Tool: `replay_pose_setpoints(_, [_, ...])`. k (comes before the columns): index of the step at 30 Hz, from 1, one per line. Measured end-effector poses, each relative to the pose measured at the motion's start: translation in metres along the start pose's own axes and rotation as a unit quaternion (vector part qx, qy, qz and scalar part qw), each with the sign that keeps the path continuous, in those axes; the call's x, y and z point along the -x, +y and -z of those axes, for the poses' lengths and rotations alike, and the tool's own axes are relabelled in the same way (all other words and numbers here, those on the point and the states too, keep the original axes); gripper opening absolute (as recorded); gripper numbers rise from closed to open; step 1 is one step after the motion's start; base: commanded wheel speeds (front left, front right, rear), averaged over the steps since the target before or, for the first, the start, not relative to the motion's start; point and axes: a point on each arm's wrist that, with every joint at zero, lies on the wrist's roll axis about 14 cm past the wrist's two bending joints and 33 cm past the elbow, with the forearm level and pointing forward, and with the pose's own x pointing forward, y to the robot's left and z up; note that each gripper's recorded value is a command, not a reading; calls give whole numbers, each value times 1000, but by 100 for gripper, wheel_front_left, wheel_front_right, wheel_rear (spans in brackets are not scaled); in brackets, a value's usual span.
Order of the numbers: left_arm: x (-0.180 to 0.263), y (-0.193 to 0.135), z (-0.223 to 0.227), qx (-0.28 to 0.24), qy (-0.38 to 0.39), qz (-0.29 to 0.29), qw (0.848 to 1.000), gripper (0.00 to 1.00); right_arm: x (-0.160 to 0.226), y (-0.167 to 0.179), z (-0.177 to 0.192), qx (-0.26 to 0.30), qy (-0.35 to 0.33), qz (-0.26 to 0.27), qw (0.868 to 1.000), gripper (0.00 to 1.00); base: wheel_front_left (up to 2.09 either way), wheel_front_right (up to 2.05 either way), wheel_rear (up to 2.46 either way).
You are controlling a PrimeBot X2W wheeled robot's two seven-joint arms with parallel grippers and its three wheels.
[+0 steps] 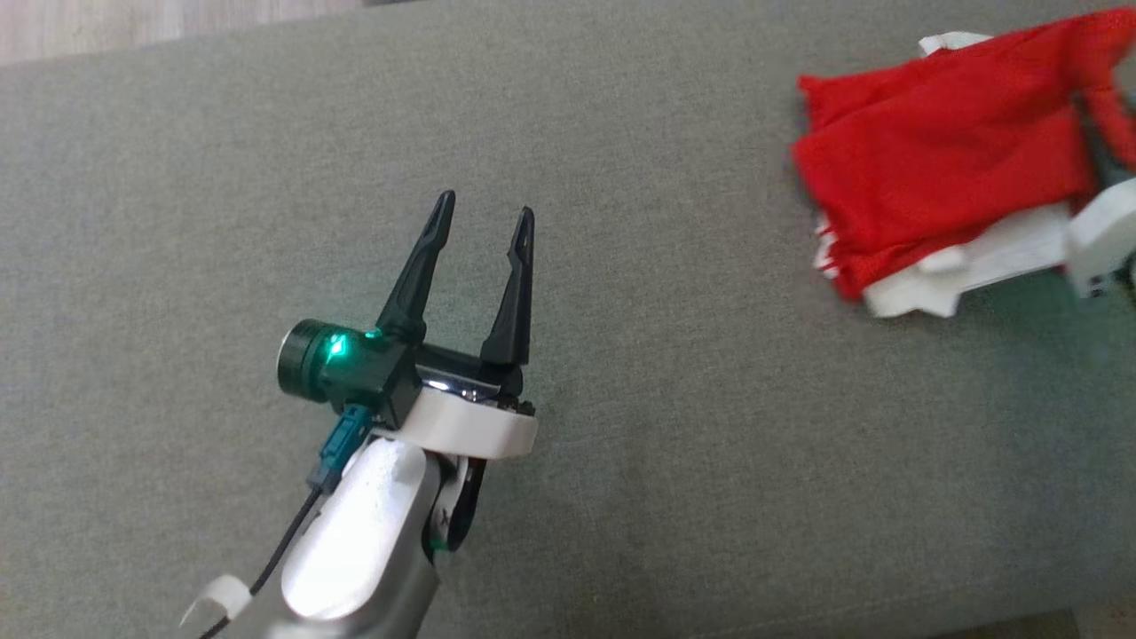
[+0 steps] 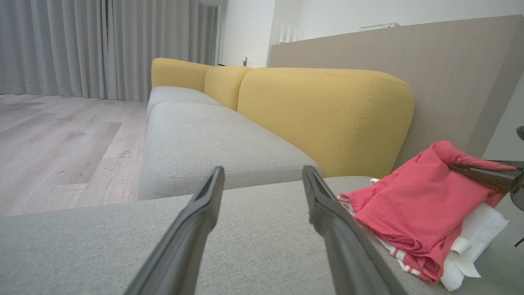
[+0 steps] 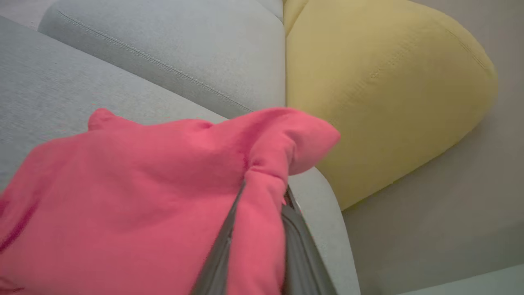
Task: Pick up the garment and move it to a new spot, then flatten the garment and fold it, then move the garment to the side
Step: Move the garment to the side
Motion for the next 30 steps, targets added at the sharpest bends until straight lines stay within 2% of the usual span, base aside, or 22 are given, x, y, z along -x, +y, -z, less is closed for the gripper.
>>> replay_pose_setpoints(11, [-9,17,16,6,14,-12,1000,100,-12,-47,43,-41,73,62,995,0,0,0,0])
replay_pose_setpoints(17, [-7,30,25,3,25,-26,999,100,-19,-45,60,-45,97,68,992,0,0,0,0])
replay_pose_setpoints(18, [-7,32,26,3,26,-28,999,100,-19,-44,62,-49,100,69,991,69,0,0,0])
replay_pose_setpoints(19, [-7,33,26,3,27,-30,999,100,-19,-44,62,-51,101,70,991,100,0,0,0])
replay_pose_setpoints(25, [-7,33,18,-4,18,-29,999,100,-14,-45,51,-61,78,80,992,100,0,0,0])
replay_pose_setpoints(30, [-6,32,1,-13,0,-33,999,100,-8,-45,25,-68,36,85,993,100,0,0,0])
